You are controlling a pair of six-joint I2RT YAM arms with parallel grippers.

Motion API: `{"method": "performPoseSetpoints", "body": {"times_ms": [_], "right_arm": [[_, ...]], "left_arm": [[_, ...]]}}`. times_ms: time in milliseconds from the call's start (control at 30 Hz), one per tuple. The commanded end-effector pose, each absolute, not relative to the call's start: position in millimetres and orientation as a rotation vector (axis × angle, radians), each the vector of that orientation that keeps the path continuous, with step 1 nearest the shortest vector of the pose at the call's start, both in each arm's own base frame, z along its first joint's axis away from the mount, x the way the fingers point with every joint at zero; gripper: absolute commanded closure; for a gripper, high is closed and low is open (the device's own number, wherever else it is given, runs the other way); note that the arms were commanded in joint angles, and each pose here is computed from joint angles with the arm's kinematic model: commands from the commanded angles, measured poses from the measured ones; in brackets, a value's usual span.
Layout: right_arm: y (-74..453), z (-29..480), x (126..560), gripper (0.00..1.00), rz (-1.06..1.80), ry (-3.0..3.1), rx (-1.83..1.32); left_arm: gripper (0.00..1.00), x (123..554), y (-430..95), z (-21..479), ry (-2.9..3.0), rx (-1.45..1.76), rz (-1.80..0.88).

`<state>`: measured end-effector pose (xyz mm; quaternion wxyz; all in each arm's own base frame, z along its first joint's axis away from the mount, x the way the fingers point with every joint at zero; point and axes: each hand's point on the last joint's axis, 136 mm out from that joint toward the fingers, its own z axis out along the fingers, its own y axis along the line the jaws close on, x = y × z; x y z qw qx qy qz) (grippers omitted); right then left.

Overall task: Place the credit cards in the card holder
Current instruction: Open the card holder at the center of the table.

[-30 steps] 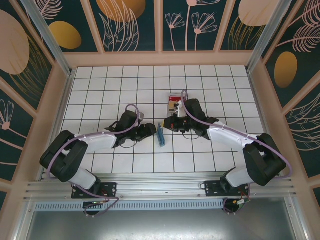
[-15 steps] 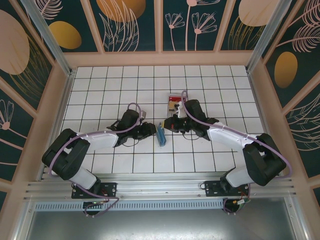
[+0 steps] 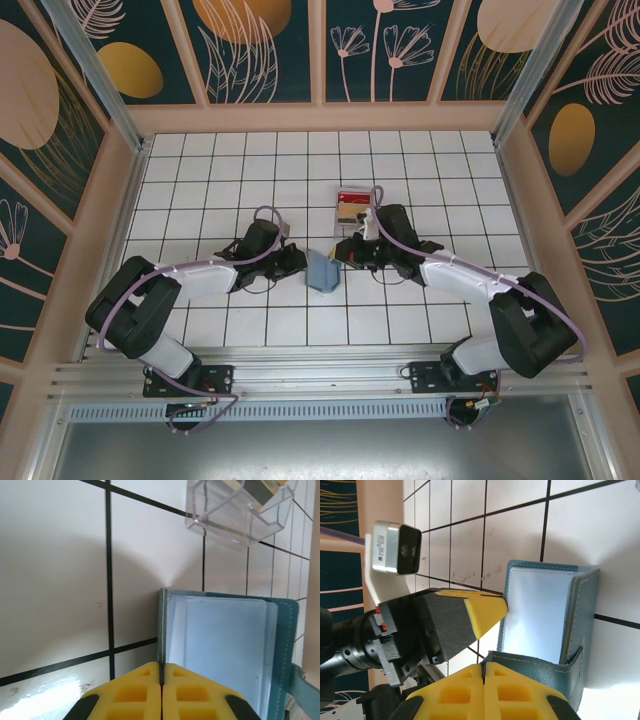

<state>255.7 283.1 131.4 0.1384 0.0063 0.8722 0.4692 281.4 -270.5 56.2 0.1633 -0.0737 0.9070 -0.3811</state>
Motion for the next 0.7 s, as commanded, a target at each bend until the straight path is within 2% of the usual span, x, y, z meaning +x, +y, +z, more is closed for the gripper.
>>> {"method": "performPoseSetpoints", "body": {"times_ms": [0,333,667], "right_arm": [[276.7,136.1,258.4,0.95,1.344,2.493,0.027],[230.1,81.1,251.3,0.90,1.132,2.604,0.199],[207.3,68.9,256.2,0.62,0.998,2.637,0.211]], "left_arm": [[0.93,277.9,-261.5,46.1,2.614,-0.213,-1.013],[0.92,275.2,-254.3,32.1,2.652,-0.213,-0.946],[0.91,276.3,-254.9,22.4,2.674,-0.210,-0.925]]}}
